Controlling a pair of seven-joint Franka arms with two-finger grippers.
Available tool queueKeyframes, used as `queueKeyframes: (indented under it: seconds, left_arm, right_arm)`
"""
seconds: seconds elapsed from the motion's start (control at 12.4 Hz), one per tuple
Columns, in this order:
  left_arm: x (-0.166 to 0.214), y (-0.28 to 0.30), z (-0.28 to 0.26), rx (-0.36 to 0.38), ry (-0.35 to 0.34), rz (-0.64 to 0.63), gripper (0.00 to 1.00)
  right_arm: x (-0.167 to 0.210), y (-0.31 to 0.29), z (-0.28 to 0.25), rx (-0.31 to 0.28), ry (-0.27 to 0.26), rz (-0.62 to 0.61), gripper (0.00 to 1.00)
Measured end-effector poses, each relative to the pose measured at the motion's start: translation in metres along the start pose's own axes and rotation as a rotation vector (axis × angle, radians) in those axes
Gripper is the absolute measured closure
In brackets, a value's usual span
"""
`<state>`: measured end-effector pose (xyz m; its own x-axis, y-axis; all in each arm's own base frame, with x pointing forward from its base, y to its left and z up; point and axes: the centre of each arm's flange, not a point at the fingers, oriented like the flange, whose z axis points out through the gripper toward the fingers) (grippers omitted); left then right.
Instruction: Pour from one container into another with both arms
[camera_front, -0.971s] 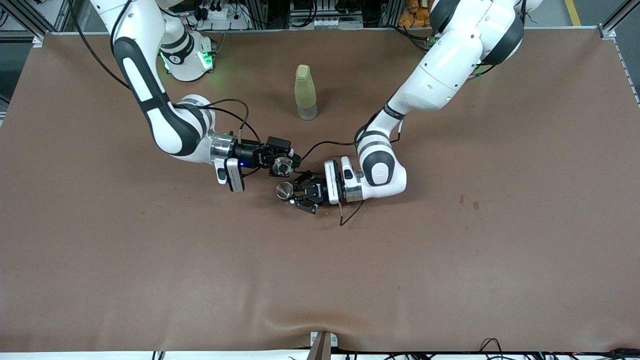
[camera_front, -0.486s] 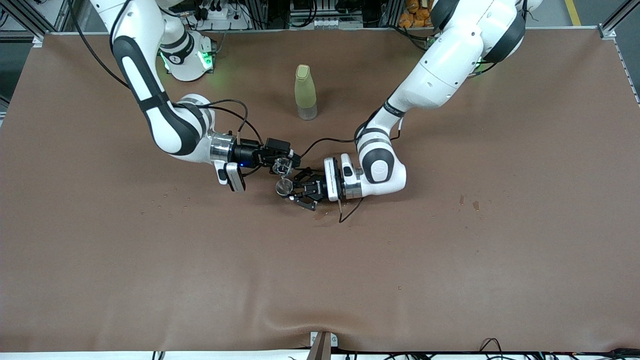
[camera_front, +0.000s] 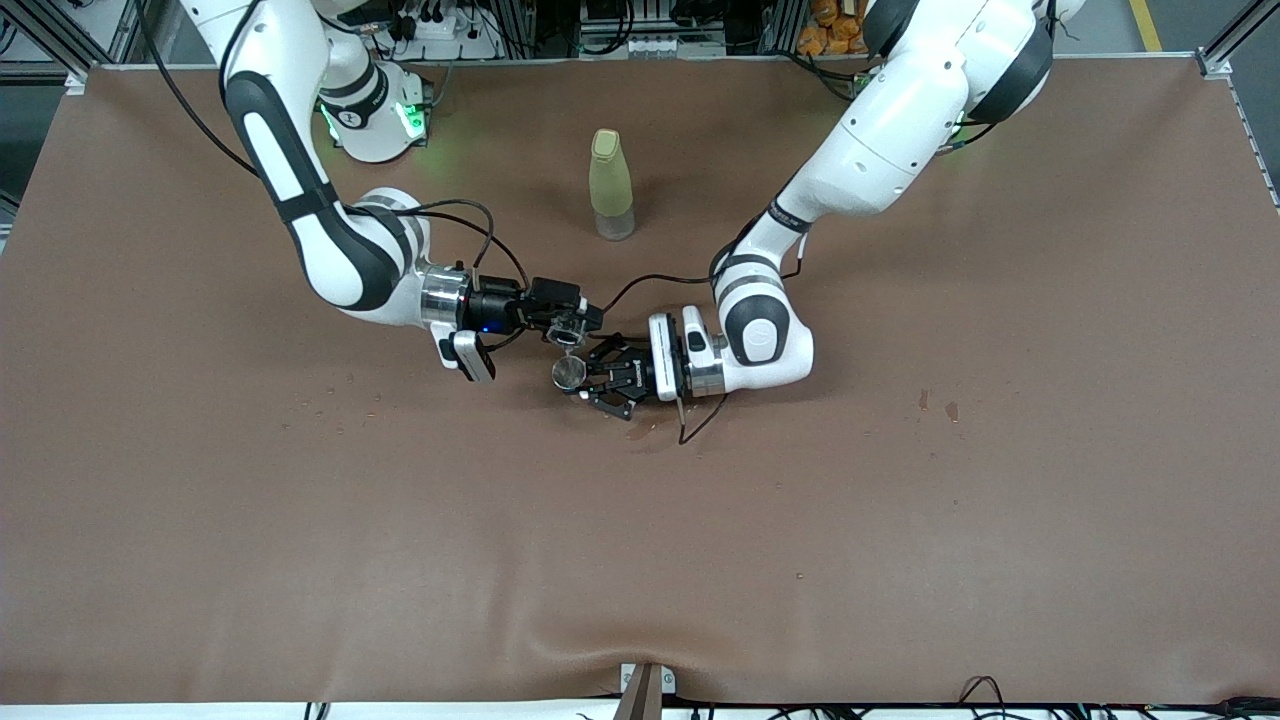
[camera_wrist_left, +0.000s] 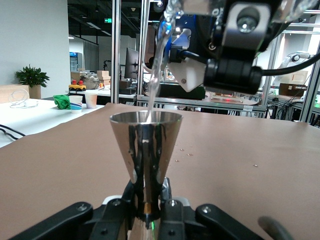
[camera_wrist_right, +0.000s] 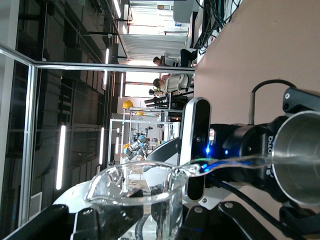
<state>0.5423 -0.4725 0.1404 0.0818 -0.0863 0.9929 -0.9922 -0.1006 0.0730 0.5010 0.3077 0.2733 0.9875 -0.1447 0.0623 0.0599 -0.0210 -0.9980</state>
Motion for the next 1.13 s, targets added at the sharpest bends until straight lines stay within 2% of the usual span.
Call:
queueKeyframes:
  seconds: [0.89,1.13]
  left_arm:
    - [0.0017,-0.0016,-0.0016,-0.003,0.012,-0.001,0.79]
    - [-0.0004,-0.0001,-0.0021,-0.005,0.01,-0.004,0.79]
  right_arm:
    - [0.0024,-0.0014,-0.0017,0.003,0.003,0.227,0.83]
    - [0.0026,-0.0043,-0.0007,0.021,-0.008,0.292,0.83]
